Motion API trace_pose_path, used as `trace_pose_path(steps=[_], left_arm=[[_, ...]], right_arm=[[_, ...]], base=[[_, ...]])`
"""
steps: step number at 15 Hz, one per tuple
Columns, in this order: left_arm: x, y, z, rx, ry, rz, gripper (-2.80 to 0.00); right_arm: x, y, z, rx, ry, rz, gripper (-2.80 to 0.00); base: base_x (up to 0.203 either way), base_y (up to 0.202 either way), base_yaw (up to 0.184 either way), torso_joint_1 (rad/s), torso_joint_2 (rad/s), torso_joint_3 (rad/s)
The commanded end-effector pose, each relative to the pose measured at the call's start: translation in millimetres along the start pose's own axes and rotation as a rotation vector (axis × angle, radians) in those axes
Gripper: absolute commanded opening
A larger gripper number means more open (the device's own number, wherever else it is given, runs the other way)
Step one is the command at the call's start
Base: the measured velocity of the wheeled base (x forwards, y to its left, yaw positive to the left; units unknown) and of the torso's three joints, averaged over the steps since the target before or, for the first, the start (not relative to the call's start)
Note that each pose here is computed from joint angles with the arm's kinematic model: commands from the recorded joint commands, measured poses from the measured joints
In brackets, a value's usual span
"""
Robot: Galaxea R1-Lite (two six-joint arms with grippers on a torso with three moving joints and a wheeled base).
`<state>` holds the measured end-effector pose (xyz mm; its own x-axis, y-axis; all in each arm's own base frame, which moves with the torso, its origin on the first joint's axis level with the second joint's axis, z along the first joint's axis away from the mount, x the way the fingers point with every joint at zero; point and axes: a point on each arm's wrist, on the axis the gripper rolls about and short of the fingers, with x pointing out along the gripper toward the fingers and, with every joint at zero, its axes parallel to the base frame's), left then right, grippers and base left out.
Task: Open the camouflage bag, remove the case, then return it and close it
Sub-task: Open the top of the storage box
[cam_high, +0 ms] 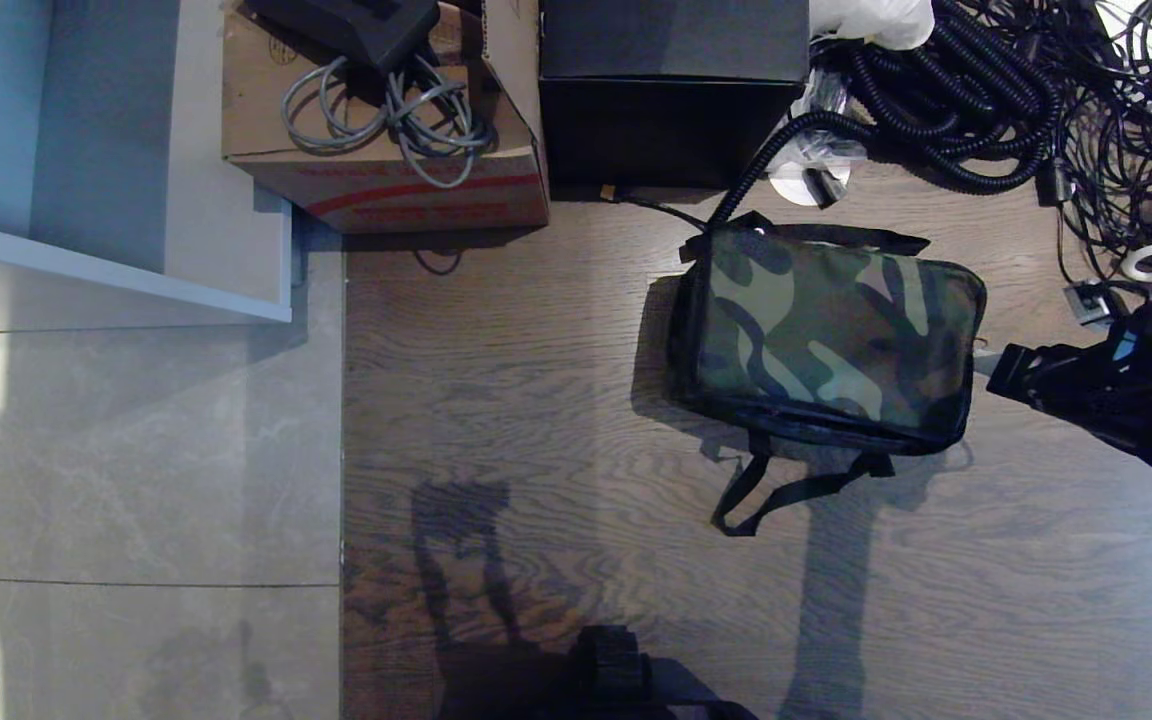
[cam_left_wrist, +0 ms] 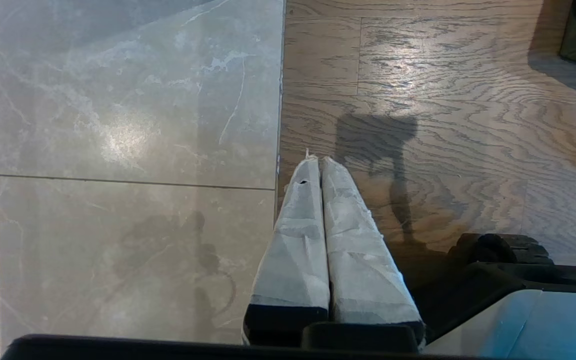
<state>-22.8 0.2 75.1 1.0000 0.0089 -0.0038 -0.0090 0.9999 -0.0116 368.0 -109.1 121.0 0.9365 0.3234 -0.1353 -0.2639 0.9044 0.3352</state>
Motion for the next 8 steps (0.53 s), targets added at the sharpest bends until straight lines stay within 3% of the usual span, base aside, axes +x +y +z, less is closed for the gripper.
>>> trace_pose_path(steps=[1,6,8], left_arm=[[0,0.0,0,-0.001,0.001,0.000,-2.80],[0,0.0,0,-0.001,0.001,0.000,-2.80],[0,0.0,0,-0.001,0.001,0.000,-2.80]], right_arm=[[3,7,-12,-0.002,0.009,0.024,-2.80],[-5,35,-47,0.077,0.133,0.064,-2.80],[-9,58,-59,0.172,0.189,0.099,-2.80]], base=[[0.000,0.000,0.000,0.000,0.00,0.000],[0.000,0.000,0.000,0.000,0.00,0.000],[0.000,0.000,0.000,0.000,0.00,0.000]])
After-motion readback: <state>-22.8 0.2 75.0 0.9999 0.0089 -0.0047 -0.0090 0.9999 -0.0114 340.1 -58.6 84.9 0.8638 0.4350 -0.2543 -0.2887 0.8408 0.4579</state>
